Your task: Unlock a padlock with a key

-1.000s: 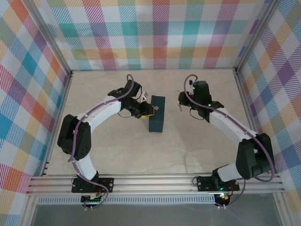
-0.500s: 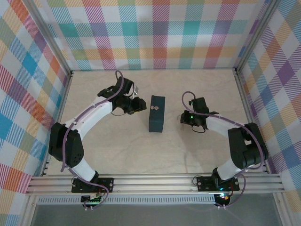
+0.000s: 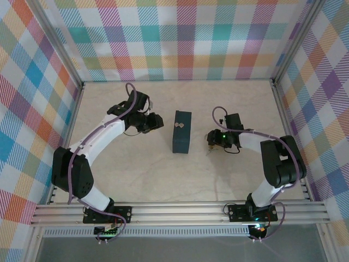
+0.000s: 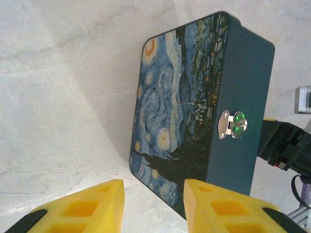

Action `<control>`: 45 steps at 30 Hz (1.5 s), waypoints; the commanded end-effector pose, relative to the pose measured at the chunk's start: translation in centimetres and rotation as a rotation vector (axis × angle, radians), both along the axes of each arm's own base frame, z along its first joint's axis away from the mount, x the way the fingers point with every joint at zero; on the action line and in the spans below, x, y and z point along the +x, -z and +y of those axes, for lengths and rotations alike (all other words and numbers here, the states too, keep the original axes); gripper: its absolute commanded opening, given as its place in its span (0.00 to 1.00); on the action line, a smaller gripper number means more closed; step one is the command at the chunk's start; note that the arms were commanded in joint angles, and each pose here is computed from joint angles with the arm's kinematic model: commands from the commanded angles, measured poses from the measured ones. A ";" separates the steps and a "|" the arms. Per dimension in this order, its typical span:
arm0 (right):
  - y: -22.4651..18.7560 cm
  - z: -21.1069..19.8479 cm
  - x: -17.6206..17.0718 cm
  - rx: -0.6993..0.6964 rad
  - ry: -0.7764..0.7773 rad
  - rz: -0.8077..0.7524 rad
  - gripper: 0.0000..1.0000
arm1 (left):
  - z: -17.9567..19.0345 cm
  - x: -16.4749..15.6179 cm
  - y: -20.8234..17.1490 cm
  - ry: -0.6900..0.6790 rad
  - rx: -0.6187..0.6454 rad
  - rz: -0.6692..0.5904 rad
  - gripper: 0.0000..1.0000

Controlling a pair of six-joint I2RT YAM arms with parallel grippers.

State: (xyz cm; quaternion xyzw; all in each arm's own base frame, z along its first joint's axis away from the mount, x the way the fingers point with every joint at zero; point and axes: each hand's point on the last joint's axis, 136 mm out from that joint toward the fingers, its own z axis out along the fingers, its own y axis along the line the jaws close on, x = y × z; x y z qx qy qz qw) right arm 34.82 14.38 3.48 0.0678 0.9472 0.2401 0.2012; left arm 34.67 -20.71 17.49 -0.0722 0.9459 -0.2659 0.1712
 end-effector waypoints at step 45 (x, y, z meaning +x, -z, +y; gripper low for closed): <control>-7.7 15.2 -2.2 -0.280 -0.086 -0.124 0.92 | 6.5 -1.1 0.4 -0.140 0.016 -0.003 0.34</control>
